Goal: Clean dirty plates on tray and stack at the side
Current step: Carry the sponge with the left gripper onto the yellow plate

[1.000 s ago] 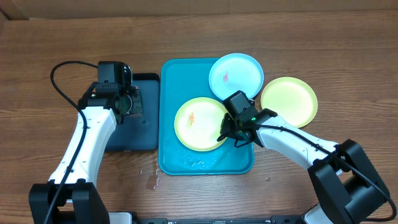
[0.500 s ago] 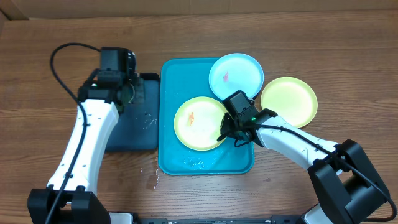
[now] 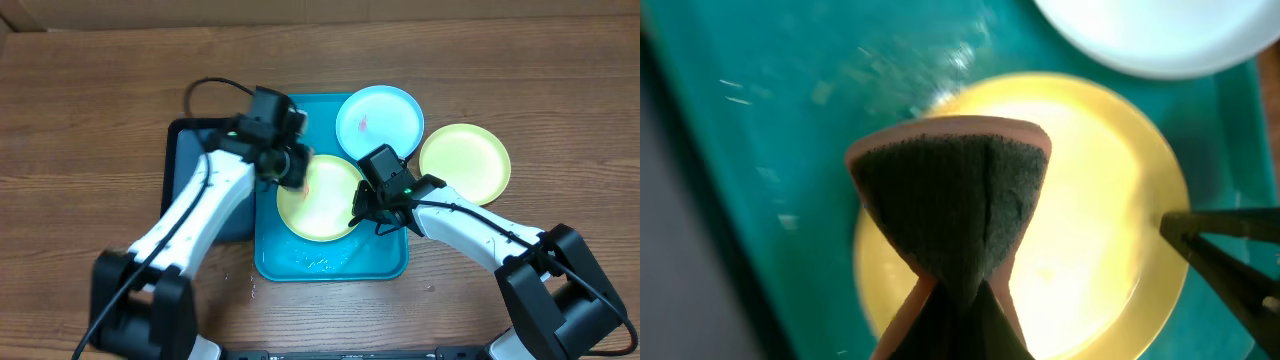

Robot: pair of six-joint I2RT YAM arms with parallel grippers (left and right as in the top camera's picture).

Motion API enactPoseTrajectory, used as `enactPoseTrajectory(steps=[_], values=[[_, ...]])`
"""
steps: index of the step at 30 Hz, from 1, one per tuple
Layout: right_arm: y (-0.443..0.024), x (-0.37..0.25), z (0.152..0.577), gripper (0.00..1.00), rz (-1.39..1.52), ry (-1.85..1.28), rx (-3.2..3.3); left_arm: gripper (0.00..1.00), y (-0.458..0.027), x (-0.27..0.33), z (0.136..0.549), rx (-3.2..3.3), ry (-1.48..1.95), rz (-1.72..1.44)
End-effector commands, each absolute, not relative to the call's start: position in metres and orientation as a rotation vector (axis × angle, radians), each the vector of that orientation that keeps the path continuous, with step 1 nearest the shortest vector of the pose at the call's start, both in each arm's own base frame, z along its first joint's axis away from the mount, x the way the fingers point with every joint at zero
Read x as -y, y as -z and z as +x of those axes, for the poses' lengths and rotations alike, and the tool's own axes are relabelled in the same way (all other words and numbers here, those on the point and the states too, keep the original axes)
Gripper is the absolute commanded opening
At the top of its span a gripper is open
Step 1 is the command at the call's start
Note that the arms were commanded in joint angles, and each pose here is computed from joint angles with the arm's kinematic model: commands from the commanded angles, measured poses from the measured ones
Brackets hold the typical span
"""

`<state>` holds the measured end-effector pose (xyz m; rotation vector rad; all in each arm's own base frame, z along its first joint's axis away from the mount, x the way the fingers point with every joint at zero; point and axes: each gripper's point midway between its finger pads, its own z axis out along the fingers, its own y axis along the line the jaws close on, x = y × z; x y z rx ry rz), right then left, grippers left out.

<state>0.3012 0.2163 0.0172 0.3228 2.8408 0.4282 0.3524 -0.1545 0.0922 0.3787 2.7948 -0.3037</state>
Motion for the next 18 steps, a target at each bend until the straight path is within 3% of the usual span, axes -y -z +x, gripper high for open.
enactPoseTrajectory(steps=[1, 18], values=[[-0.020, -0.219, 0.307, 0.04, 0.312, -0.448, -2.831, 0.04, -0.078, 0.161, 0.355, -2.837, 0.326, 0.360], [-0.006, -0.218, 0.303, 0.04, 0.322, -0.423, -2.868, 0.04, -0.054, 0.156, 0.354, -2.895, 0.264, 0.361]])
